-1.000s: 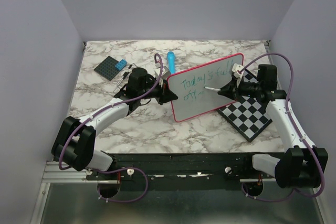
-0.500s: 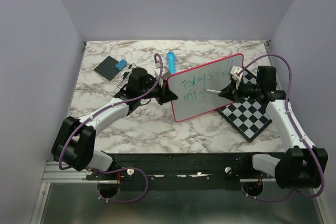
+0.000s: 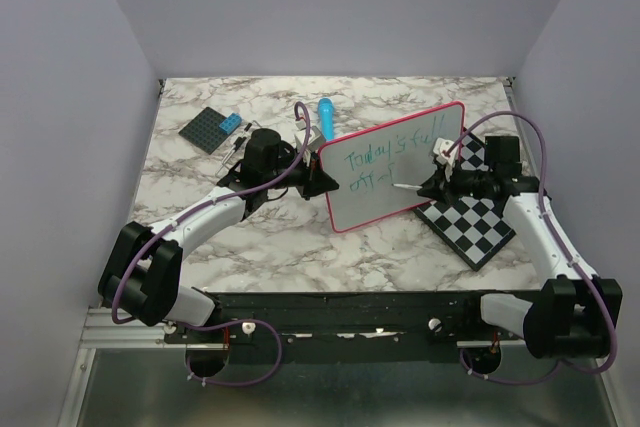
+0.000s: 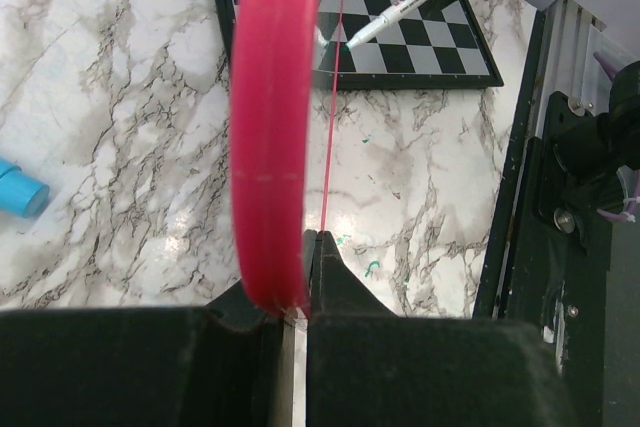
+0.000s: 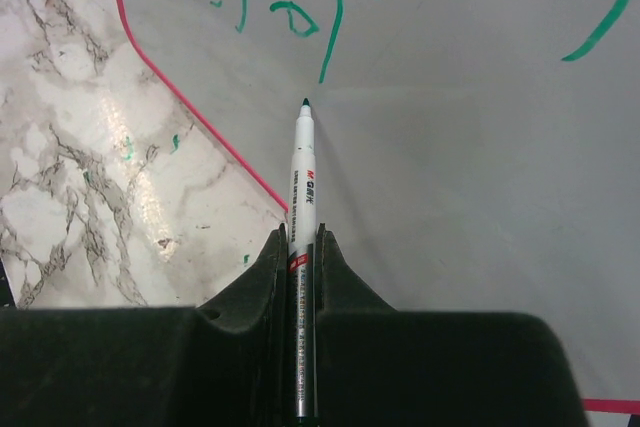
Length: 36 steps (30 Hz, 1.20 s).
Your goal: Write a sentence on the whiteboard
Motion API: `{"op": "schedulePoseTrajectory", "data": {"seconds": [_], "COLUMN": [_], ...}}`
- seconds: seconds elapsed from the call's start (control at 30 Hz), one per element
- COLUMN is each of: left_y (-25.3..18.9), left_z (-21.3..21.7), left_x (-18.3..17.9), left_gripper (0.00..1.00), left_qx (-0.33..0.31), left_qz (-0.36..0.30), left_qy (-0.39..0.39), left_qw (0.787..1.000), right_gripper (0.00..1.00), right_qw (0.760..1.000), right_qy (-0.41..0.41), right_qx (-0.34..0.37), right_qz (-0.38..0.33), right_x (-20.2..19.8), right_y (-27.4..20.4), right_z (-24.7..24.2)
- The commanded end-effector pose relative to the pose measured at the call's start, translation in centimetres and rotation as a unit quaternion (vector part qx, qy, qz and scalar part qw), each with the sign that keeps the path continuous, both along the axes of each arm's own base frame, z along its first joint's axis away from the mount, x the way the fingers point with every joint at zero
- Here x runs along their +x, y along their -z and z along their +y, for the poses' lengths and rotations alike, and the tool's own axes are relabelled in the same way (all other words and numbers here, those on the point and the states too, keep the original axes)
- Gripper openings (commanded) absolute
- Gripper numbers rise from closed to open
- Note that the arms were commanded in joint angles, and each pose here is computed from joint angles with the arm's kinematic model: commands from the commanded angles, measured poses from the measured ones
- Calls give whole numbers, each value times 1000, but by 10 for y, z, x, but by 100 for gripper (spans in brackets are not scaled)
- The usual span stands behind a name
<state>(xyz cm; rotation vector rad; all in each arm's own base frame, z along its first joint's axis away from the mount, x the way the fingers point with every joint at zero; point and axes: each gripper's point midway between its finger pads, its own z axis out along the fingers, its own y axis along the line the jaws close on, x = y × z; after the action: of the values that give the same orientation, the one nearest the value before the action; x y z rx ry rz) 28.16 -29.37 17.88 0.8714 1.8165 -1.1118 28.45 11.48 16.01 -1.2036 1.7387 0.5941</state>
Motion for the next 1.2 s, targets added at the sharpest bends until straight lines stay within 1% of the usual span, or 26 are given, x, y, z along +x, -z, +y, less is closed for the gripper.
{"op": "schedulePoseTrajectory", "data": {"seconds": [0.0,0.27,0.5,0.7,1.0,1.03,1.17], "left_y": [47,49,49,48,48,48,49], "left_z": [14,14,14,14,14,14,14], "left_x": [-15,-15,-14,-14,-15,-15,-15], "left_gripper": [0,0,0,0,0,0,0], "left_qx": [72,74,74,72,71,72,72], "left_qz": [52,54,54,52,53,53,55], "left_qy": [-3,-3,-3,-2,-1,-1,-1], "left_qw": [996,996,996,996,996,996,996], "right_gripper": [0,1,1,0,1,1,1], "right_qw": [1000,999,999,998,998,998,998], "right_qy": [-10,-21,-34,-24,-8,-20,-14], "right_qx": [-9,10,41,56,61,60,61], "right_qz": [26,33,9,-19,-5,-4,-2], "right_x": [-10,-10,-15,-7,7,4,8], "right_y": [19,14,-22,-50,-45,-44,-43], "right_z": [-1,8,16,18,17,24,26]}}
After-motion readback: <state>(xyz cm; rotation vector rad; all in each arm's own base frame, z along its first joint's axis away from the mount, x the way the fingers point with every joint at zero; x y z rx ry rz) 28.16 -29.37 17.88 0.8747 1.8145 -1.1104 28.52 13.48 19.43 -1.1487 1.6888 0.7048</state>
